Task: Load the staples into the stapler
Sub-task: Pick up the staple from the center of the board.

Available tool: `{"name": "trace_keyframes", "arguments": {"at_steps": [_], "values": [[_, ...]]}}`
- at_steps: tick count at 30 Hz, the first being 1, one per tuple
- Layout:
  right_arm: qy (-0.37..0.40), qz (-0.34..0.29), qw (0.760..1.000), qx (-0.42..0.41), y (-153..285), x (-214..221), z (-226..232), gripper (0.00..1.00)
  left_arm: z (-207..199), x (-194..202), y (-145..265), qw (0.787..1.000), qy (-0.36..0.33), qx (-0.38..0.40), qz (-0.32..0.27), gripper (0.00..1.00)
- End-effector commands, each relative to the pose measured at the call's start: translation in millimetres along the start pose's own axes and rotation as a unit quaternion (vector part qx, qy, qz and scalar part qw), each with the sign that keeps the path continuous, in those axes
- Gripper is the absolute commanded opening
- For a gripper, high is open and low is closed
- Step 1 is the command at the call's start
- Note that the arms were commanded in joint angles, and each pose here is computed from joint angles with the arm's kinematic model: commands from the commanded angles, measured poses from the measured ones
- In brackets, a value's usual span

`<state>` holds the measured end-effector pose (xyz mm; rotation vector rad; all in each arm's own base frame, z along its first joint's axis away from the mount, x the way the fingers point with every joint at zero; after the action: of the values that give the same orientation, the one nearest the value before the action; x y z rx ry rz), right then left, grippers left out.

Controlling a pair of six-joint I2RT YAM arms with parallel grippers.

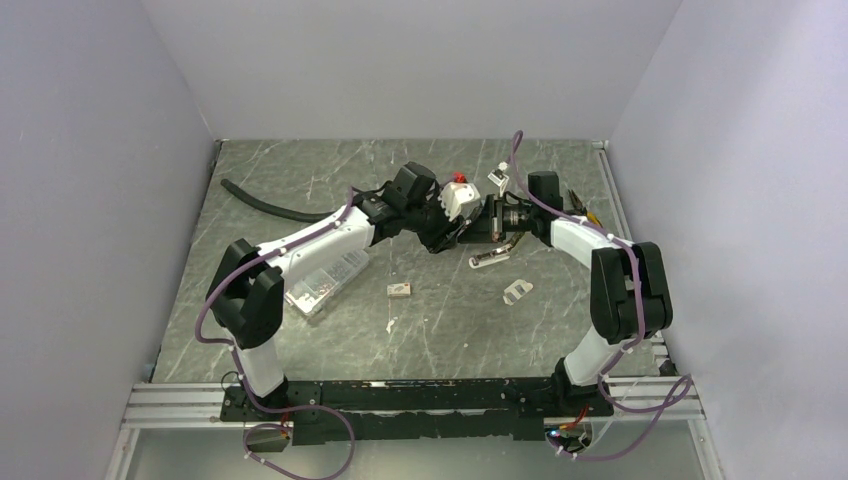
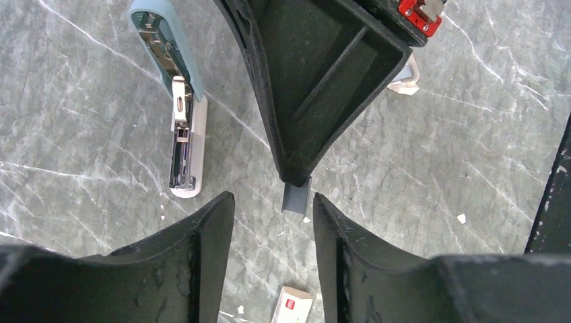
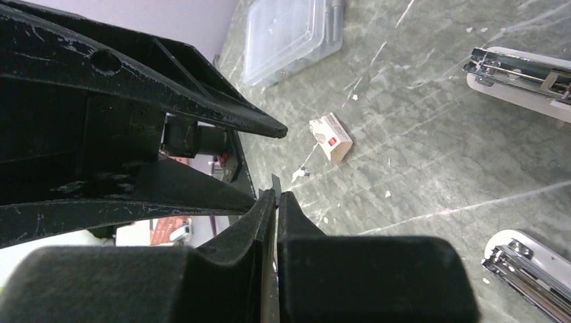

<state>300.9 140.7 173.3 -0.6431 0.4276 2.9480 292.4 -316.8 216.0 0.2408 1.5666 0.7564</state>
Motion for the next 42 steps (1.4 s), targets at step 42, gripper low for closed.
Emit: {"name": "trace_keyframes", "arguments": {"at_steps": [42], "values": [[-0.153, -0.083, 0.985, 0.007, 21, -10, 33, 0.07, -8, -38, 9, 0.95, -0.304, -0.065, -0.029, 0.6]]}}
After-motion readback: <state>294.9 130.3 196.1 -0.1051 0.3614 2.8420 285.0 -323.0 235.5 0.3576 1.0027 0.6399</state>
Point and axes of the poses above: each gripper's point midway between its finger pads, its own y axis back along the fingers, its own z axis along the line the jaws close on, x = y × z, the point moved 8 cm from there along y, back along the fingers, and after that the axes turned 3 degrees about -y, right-handed, at the moved point
